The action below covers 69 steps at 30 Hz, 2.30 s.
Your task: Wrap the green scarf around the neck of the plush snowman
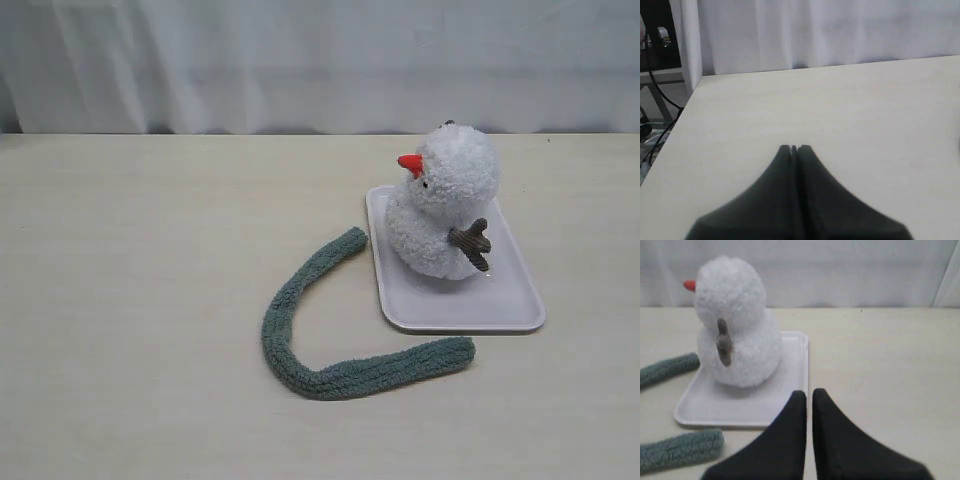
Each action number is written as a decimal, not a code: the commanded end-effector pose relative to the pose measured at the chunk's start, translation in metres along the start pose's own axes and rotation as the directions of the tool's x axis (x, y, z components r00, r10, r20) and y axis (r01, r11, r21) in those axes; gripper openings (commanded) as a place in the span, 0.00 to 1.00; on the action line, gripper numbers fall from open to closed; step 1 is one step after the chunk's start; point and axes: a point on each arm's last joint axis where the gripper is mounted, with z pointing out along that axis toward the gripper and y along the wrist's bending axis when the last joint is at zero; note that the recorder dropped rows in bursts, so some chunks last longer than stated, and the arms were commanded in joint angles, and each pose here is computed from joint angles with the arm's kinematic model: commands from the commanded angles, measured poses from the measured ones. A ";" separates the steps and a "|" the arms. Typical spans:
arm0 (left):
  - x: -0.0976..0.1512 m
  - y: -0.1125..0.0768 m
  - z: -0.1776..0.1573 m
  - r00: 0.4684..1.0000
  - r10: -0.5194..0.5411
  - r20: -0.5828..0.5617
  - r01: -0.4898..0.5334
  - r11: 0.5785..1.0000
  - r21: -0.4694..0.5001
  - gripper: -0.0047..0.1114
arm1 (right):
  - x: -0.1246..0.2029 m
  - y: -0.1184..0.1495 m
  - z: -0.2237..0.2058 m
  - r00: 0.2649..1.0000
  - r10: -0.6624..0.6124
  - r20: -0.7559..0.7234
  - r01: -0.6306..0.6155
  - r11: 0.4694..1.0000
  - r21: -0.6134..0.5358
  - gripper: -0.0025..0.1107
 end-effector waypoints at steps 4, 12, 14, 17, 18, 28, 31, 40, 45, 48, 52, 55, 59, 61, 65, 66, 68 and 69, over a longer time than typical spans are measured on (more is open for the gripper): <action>0.000 0.000 0.000 1.000 -0.009 0.008 0.009 1.000 -0.004 0.04 | -0.029 -0.001 -0.005 0.944 -0.009 0.329 0.006 1.000 0.011 0.06; 0.000 0.000 0.000 1.000 -0.009 0.008 0.009 1.000 -0.004 0.04 | -0.057 -0.001 -0.021 0.773 0.014 0.634 -0.017 1.000 -0.001 0.06; 0.000 0.000 0.000 1.000 -0.009 0.008 0.009 1.000 -0.004 0.04 | -0.064 -0.001 -0.027 0.702 0.087 0.706 -0.069 0.996 -0.055 0.06; 0.000 0.000 0.000 1.000 -0.009 0.008 0.009 1.000 -0.004 0.04 | -0.069 -0.001 -0.033 0.621 0.225 0.751 -0.152 0.974 -0.166 0.06; 0.000 0.000 0.000 1.000 -0.009 0.008 0.009 1.000 -0.004 0.04 | -0.071 -0.001 -0.035 0.593 0.259 0.762 -0.168 0.966 -0.198 0.06; 0.000 0.000 0.000 1.000 -0.009 0.008 0.009 1.000 -0.004 0.04 | -0.121 -0.004 -0.055 0.832 0.144 0.536 -0.135 0.989 -0.056 0.12; 0.000 0.000 0.000 1.000 -0.009 0.008 0.009 1.000 -0.004 0.04 | -0.139 -0.020 -0.055 0.966 0.059 0.252 -0.104 0.980 0.171 0.36; 0.000 0.000 0.000 1.000 -0.009 0.008 0.009 1.000 -0.004 0.04 | -0.131 0.007 0.014 0.932 0.086 -0.352 -0.121 0.990 -0.077 0.50; 0.000 0.000 0.000 1.000 -0.009 0.008 0.009 1.000 -0.004 0.04 | -0.106 0.022 0.052 0.804 0.007 -0.595 -0.171 0.961 -0.219 0.45; 0.000 0.000 0.000 1.000 -0.009 0.008 0.009 1.000 -0.004 0.04 | -0.094 0.033 0.063 0.761 -0.037 -0.647 -0.231 0.917 -0.325 0.45; 0.000 0.000 0.000 1.000 -0.009 0.008 0.009 1.000 -0.004 0.04 | -0.078 0.049 0.071 0.729 -0.132 -0.671 -0.260 0.854 -0.450 0.45; 0.000 0.000 0.000 1.000 -0.009 0.008 0.009 1.000 -0.004 0.04 | -0.072 0.063 0.075 0.723 -0.203 -0.661 -0.237 0.825 -0.512 0.45; 0.000 0.000 0.000 1.000 -0.009 0.008 0.009 1.000 -0.004 0.04 | -0.071 0.089 0.079 0.763 -0.258 -0.592 -0.186 0.790 -0.585 0.45; 0.000 0.000 0.000 1.000 -0.009 0.008 0.009 1.000 -0.004 0.04 | -0.069 0.103 0.082 0.785 -0.284 -0.550 -0.153 0.772 -0.617 0.45; 0.000 0.000 0.000 1.000 -0.009 0.008 0.009 1.000 -0.004 0.04 | -0.061 0.136 0.088 0.801 -0.373 -0.468 -0.070 0.719 -0.692 0.48; 0.000 0.000 0.000 1.000 -0.009 0.008 0.009 1.000 -0.004 0.04 | -0.059 0.145 0.090 0.798 -0.397 -0.453 -0.051 0.704 -0.708 0.50; 0.000 0.000 0.000 1.000 -0.009 0.008 0.009 1.000 -0.004 0.04 | -0.060 0.161 0.097 0.796 -0.412 -0.443 -0.040 0.694 -0.719 0.51; 0.000 0.000 0.000 1.000 -0.009 0.008 0.009 1.000 -0.004 0.04 | -0.060 0.169 0.102 0.793 -0.426 -0.435 -0.027 0.689 -0.724 0.51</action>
